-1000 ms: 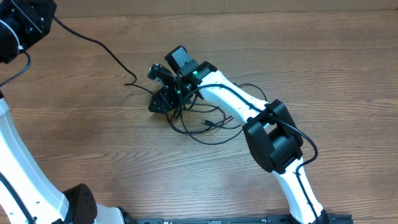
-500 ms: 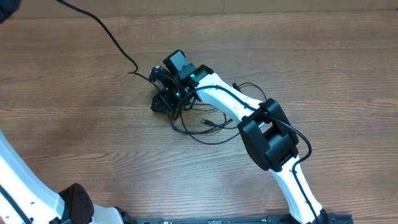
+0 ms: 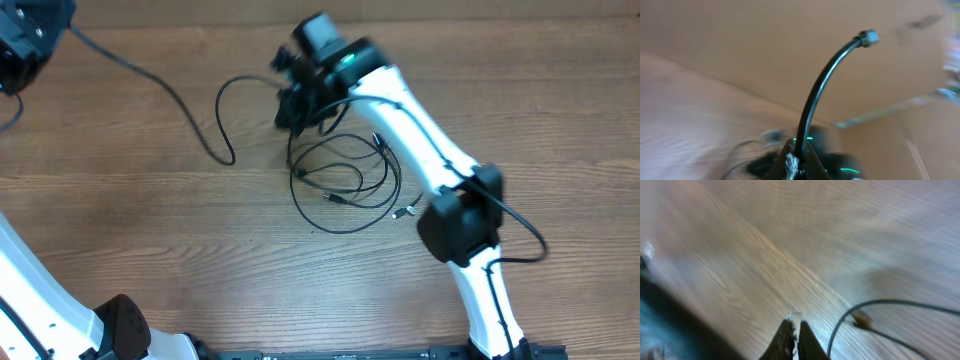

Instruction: Untangle cables

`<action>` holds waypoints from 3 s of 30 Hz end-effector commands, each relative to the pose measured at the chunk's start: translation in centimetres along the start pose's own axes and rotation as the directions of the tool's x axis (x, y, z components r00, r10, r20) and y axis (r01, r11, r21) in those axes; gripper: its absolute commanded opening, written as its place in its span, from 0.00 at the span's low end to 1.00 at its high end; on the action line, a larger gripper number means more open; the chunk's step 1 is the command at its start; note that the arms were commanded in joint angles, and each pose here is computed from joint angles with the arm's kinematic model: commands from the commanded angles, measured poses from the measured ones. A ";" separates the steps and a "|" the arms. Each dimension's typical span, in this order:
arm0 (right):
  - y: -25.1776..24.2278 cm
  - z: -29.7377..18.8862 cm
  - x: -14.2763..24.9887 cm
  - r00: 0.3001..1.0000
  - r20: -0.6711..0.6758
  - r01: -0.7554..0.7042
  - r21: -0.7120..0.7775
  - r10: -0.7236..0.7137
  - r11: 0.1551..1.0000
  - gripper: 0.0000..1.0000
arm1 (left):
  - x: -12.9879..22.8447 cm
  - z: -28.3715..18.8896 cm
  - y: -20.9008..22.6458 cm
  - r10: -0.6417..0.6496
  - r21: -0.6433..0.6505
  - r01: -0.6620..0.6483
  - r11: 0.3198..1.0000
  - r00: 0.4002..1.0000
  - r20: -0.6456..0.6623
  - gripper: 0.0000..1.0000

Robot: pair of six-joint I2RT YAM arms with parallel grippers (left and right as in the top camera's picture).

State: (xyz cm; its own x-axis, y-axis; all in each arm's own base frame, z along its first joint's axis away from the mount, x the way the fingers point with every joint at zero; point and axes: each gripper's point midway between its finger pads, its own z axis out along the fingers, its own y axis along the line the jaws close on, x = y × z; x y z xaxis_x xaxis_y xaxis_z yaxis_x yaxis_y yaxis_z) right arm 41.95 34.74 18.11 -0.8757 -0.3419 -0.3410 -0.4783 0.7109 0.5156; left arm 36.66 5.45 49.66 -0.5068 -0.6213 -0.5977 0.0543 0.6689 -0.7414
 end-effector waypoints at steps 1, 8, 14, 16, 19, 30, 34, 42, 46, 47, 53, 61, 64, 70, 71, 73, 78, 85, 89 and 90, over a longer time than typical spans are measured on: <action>3.0 -12.7 -3.4 0.969 0.245 -0.039 -0.017 0.042 0.999 0.04 | -0.8 -0.7 6.0 0.036 -0.333 -0.011 0.943 0.997 0.069 0.15; 3.0 -24.5 -2.4 0.881 0.427 -0.212 -0.033 0.206 0.977 0.04 | 3.0 3.3 7.7 0.118 -0.263 -0.165 0.950 0.975 -0.188 0.21; 3.2 -25.7 -0.5 0.884 0.402 -0.244 -0.036 0.238 0.969 0.04 | 7.3 7.5 2.1 0.379 0.218 -0.323 0.921 0.869 -0.318 0.44; 3.8 -25.4 -0.3 0.892 0.386 -0.236 -0.048 0.236 0.970 0.04 | 8.8 8.3 0.9 0.443 0.306 -0.350 0.885 0.834 -0.329 0.43; 4.3 -25.2 -0.5 0.887 0.390 -0.242 -0.062 0.247 0.968 0.04 | 11.2 9.3 -0.5 0.523 0.401 -0.380 0.834 0.777 -0.350 0.42; 6.3 -25.6 -3.8 0.808 0.470 -0.306 -0.182 0.356 0.935 0.04 | 18.2 10.7 -8.9 0.740 0.730 -0.394 0.558 0.635 -0.223 0.36; 7.8 -25.6 -4.4 0.810 0.442 -0.291 -0.268 0.385 0.919 0.04 | 19.8 11.1 -11.0 0.779 0.777 -0.401 0.485 0.603 -0.174 0.37; 11.3 -24.0 -5.2 0.849 0.391 -0.211 -0.366 0.355 0.907 0.04 | 21.8 13.2 -13.6 0.835 0.772 -0.479 0.418 0.538 -0.118 0.37; 11.7 -24.1 -5.1 0.856 0.384 -0.195 -0.379 0.346 0.904 0.04 | 21.8 14.4 -13.0 0.839 0.713 -0.529 0.460 0.521 -0.156 0.36; 11.7 -24.1 -5.1 0.856 0.384 -0.195 -0.379 0.346 0.904 0.04 | 21.8 14.4 -13.0 0.840 0.715 -0.529 0.458 0.520 -0.154 0.36; 12.0 -24.2 -5.2 0.861 0.381 -0.181 -0.392 0.338 0.902 0.04 | 21.9 15.0 -12.5 0.840 0.700 -0.537 0.471 0.514 -0.170 0.07; 4.5 -24.4 -5.7 0.766 0.526 -0.354 -0.135 0.370 0.925 0.61 | 20.0 14.1 -12.8 0.797 0.637 -0.545 0.545 0.572 -0.193 0.04; 0.5 -24.4 -4.4 0.728 0.557 -0.480 0.000 0.399 0.877 0.92 | 16.7 13.2 -11.4 0.695 0.455 -0.550 0.700 0.673 -0.255 0.04; -2.5 -19.9 -1.5 0.843 0.354 -0.459 0.081 0.404 0.885 1.00 | 13.3 9.8 -11.3 0.633 0.343 -0.551 0.761 0.747 -0.205 0.04; -2.5 -18.7 -1.0 0.861 0.303 -0.448 0.070 0.409 0.891 1.00 | 13.1 9.7 -11.1 0.636 0.324 -0.562 0.761 0.746 -0.199 0.04; -2.7 -16.6 -0.2 0.881 0.221 -0.439 0.048 0.419 0.897 1.00 | 12.7 9.7 -10.8 0.637 0.292 -0.576 0.764 0.745 -0.196 0.04; -2.0 -11.9 0.6 0.923 0.086 -0.374 -0.037 0.375 0.927 1.00 | 12.7 9.8 -10.5 0.634 0.282 -0.575 0.768 0.746 -0.203 0.04; -0.3 -11.3 0.6 0.970 0.050 -0.227 -0.154 0.237 0.962 1.00 | 11.4 10.3 -8.3 0.620 0.131 -0.607 0.784 0.753 -0.219 0.04; -0.3 -11.2 2.2 0.995 0.011 -0.095 -0.137 0.097 0.986 1.00 | 10.6 10.4 -7.2 0.583 0.044 -0.589 0.807 0.782 -0.221 0.04; -0.3 -11.2 2.7 0.999 0.000 -0.051 -0.136 0.051 0.989 1.00 | 10.6 10.4 -7.2 0.583 0.044 -0.589 0.807 0.782 -0.220 0.04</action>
State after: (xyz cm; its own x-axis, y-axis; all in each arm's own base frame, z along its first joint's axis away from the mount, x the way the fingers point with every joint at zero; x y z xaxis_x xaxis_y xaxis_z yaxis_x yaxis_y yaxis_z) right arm 39.88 26.75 25.01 -0.9665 -0.1651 -0.1967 -0.2553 0.7010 0.6659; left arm 39.44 -11.18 45.38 -0.5520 0.0262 -0.8334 0.4465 0.8534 -0.2689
